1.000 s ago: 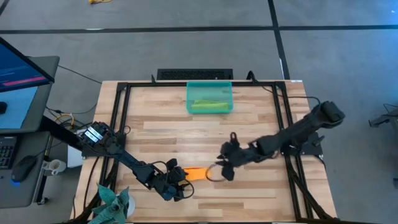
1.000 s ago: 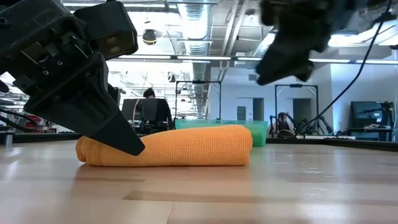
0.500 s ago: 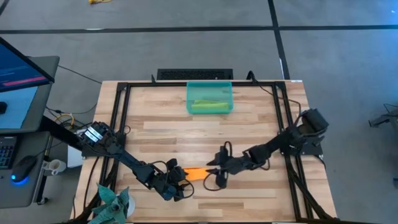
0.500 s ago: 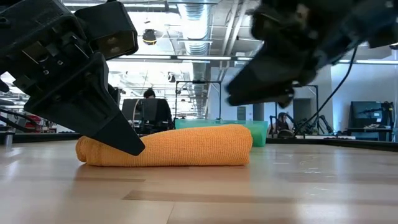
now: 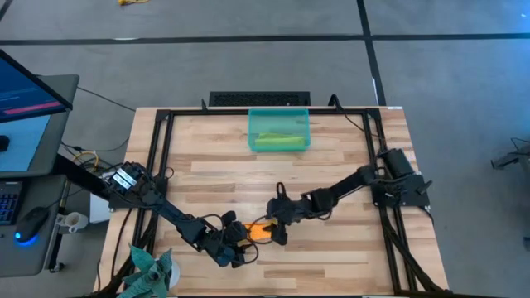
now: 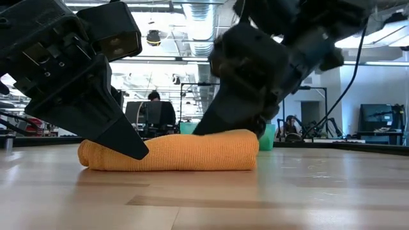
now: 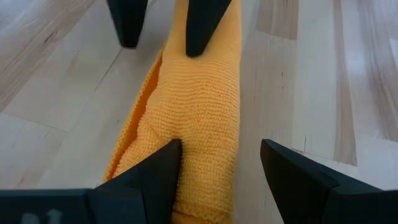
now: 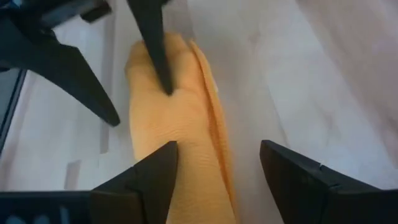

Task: Roll microfiber towels into tight, uniform cylinder then place into a basket
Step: Roll the yellow microfiber towel

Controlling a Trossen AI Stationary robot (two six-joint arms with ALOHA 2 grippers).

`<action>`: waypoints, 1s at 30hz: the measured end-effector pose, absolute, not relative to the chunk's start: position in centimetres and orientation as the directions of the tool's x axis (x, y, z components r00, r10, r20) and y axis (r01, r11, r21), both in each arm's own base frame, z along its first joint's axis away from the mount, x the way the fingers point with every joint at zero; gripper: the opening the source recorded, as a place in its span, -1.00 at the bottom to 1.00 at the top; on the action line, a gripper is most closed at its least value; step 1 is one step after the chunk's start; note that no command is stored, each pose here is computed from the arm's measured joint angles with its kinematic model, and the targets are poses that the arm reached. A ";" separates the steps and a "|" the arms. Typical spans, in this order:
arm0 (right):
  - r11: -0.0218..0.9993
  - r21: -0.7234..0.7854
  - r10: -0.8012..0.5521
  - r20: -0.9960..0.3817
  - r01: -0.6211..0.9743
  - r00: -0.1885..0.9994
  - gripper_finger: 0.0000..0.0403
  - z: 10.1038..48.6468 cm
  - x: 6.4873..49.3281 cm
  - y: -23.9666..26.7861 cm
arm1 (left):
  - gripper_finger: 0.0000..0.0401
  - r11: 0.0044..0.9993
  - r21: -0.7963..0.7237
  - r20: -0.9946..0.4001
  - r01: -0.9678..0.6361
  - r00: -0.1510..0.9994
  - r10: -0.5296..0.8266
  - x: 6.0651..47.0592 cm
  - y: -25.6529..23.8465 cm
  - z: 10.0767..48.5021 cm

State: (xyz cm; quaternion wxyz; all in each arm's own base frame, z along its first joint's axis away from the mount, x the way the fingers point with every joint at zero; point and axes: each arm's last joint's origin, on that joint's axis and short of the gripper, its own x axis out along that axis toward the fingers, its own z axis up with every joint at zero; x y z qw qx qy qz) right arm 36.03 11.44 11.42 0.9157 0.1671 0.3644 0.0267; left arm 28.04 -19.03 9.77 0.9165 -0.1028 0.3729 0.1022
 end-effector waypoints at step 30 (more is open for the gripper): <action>0.878 0.476 0.360 -0.730 0.053 0.581 -0.90 8.7 36.1 11.4 | 0.08 0.962 -0.073 -0.696 -0.265 0.704 0.141 28.2 -18.8 9.8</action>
